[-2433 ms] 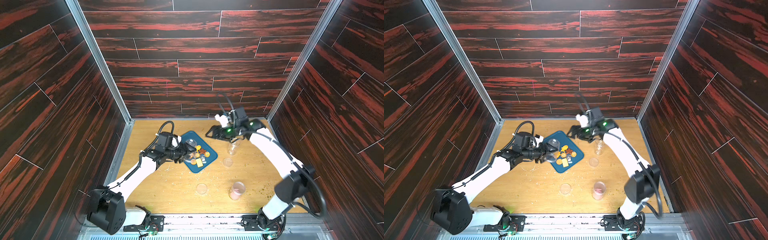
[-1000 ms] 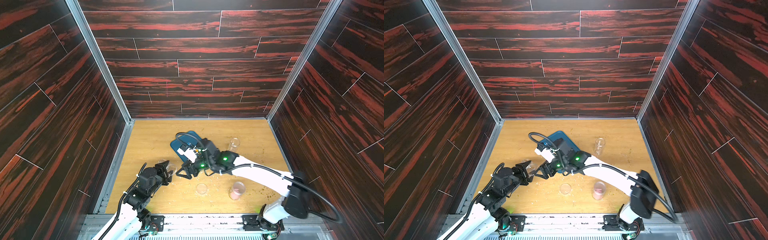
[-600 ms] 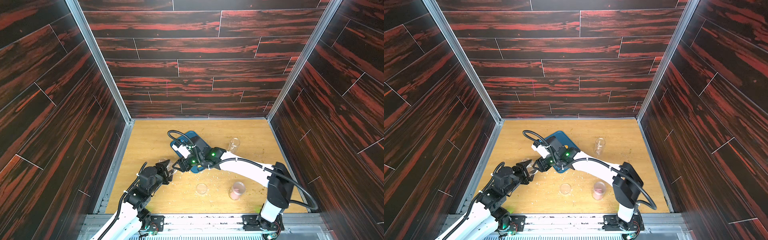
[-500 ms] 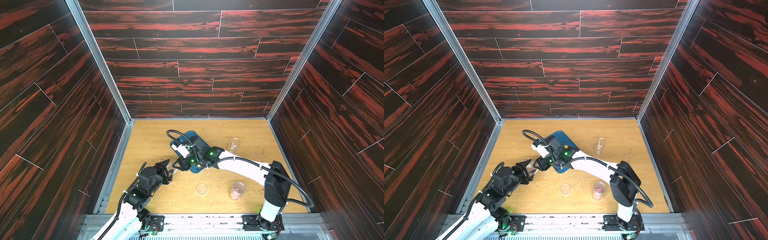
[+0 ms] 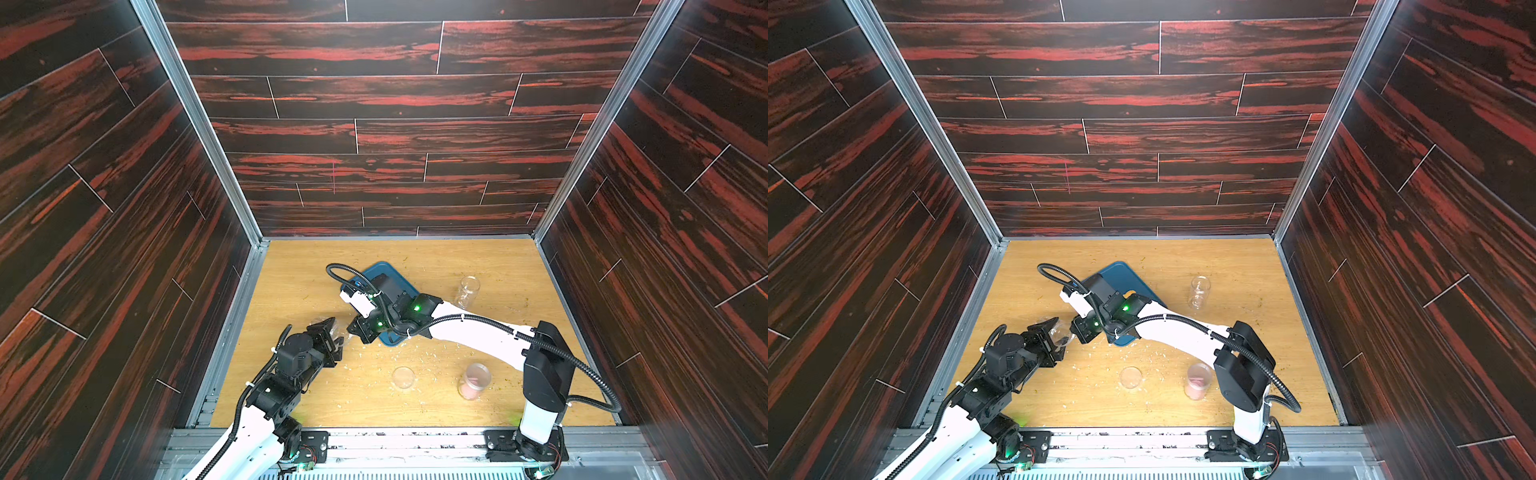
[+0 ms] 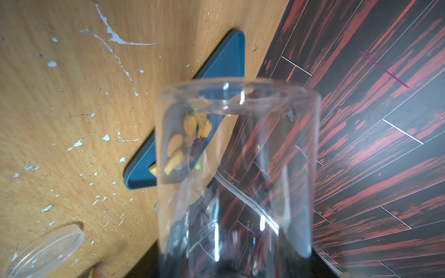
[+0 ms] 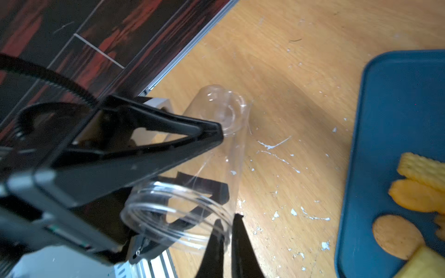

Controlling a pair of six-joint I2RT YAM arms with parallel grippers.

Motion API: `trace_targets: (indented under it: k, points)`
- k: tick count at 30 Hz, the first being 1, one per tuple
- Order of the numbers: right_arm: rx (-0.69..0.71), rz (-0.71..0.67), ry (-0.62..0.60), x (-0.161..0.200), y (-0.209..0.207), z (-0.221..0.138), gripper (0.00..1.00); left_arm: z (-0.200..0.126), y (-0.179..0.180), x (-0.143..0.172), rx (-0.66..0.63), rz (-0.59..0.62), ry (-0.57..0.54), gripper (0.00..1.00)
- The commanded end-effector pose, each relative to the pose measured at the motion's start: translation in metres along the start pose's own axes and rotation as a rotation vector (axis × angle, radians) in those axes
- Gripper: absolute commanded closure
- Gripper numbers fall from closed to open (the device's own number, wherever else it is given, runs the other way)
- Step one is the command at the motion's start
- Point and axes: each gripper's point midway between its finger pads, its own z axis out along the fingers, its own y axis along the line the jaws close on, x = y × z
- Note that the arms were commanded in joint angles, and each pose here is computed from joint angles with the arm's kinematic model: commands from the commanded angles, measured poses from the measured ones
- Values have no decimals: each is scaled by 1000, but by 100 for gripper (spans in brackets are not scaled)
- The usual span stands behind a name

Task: Pour the cookies out of the jar
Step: Place the jar at the center of the board.

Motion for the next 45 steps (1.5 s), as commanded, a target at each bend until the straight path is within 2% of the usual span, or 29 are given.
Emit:
trace_targets:
  k: [1, 5, 8, 9, 10, 11, 17, 21, 26, 31, 33, 37, 41, 43, 45]
  points:
    - [24, 62, 9, -1, -1, 5, 100, -3, -19, 13, 42, -282, 41, 33]
    - [46, 102, -24, -8, -3, 0, 100, -2, -19, 12, 45, -282, 33, 31]
    - [63, 126, -34, -15, -4, -1, 100, -2, -17, 9, 48, -287, 25, 25]
    - [69, 130, -32, -17, -4, -2, 100, -3, -17, 9, 51, -287, 23, 17]
    - [74, 133, -23, -16, -5, -2, 100, -4, -17, 8, 49, -287, 20, 4]
    - [81, 135, -15, -17, -5, -2, 100, -6, -16, 6, 47, -282, 12, 0]
    - [136, 139, 61, -10, -11, -8, 100, -22, -9, -6, 51, -234, -37, 0]
    - [230, 138, 186, 9, -27, -19, 100, -47, -4, -22, 49, -169, -108, 0]
    - [325, 154, 321, 31, -51, -47, 100, -72, 6, -25, 22, -78, -107, 0]
    - [363, 166, 605, 73, -53, -74, 100, -109, 1, -38, -33, 183, -202, 0]
    - [356, 183, 683, 86, -49, -80, 100, -120, -5, -39, -62, 293, -235, 0]
    - [362, 190, 733, 92, -41, -82, 100, -129, -35, -27, -105, 524, -260, 0]
    - [390, 187, 801, 104, -39, -74, 100, -133, -74, -6, -214, 819, -260, 0]
    - [394, 190, 811, 106, -38, -69, 100, -139, -91, 2, -258, 920, -264, 0]
    - [420, 182, 808, 106, -39, -63, 100, -144, -112, 4, -238, 998, -303, 0]
